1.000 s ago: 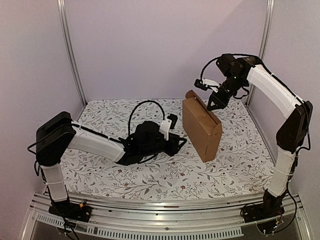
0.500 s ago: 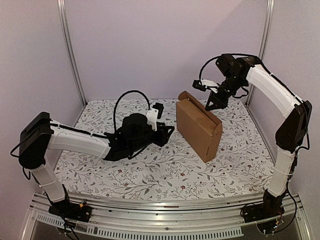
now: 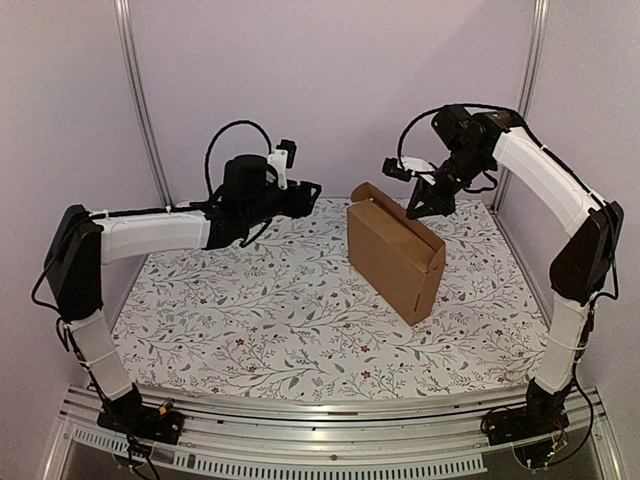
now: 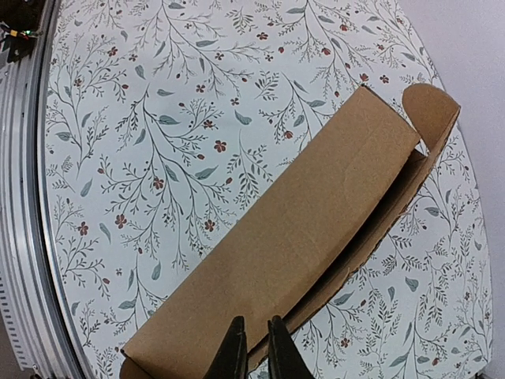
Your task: Fold the paper box
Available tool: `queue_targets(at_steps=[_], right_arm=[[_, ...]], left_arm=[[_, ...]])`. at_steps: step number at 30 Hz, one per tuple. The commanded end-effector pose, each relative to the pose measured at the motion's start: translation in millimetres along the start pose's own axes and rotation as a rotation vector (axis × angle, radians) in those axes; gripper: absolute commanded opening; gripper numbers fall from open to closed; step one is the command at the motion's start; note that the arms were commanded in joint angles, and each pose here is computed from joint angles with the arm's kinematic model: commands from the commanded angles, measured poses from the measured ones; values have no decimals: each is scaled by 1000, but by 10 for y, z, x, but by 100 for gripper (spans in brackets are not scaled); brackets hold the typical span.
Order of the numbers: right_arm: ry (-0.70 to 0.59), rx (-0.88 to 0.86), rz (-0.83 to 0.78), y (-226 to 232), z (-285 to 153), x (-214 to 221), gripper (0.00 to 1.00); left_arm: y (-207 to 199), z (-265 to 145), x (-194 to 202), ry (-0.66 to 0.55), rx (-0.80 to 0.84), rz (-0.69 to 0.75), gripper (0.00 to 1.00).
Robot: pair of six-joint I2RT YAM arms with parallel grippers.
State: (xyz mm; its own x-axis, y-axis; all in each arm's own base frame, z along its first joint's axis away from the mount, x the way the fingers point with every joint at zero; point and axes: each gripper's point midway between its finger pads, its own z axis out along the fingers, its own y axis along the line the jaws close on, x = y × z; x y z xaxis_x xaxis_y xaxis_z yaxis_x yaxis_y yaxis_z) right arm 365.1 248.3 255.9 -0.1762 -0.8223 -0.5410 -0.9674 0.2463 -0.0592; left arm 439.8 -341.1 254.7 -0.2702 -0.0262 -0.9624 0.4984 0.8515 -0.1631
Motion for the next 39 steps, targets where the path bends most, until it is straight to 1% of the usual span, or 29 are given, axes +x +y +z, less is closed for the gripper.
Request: queue_targets(at_steps=[1,4,6,8,11,14,20,22,24,27,30,33,37,39], right_arm=[[106,-185,43,414,-11,243,11],[117,-173,56,358,33,255,11],[124,-157,69,322,49,257,11],[122,-122,88,255,45,241,17],[110,-57,140,162,-21,193,24],[78,-22,172,150,-154,94,29],[65,59,260,30,-214,56,31],[59,84,290,-26,-206,43,34],[75,102,309,-70,-155,55,39],[131,97,327,-65,-18,114,42],[194,108,334,-100,151,211,39],[214,117,355,-129,233,260,27],[226,137,363,-160,255,283,19],[229,145,359,-165,244,286,13]], left_arm=[[-4,326,171,118,163,47,67],[-30,486,227,154,222,48,68],[-69,512,313,163,246,22,67],[-120,476,414,157,265,-19,67],[-236,332,472,141,286,-46,66],[-356,141,474,138,286,-48,66],[-607,-155,622,166,273,-39,66],[-678,-236,660,178,264,-37,66],[-754,-305,710,190,258,-22,66],[-791,-405,777,208,234,-6,66],[-803,-488,806,206,215,5,65],[-810,-532,830,210,209,12,65],[-824,-592,809,206,206,18,65],[-818,-612,790,201,198,25,65]])
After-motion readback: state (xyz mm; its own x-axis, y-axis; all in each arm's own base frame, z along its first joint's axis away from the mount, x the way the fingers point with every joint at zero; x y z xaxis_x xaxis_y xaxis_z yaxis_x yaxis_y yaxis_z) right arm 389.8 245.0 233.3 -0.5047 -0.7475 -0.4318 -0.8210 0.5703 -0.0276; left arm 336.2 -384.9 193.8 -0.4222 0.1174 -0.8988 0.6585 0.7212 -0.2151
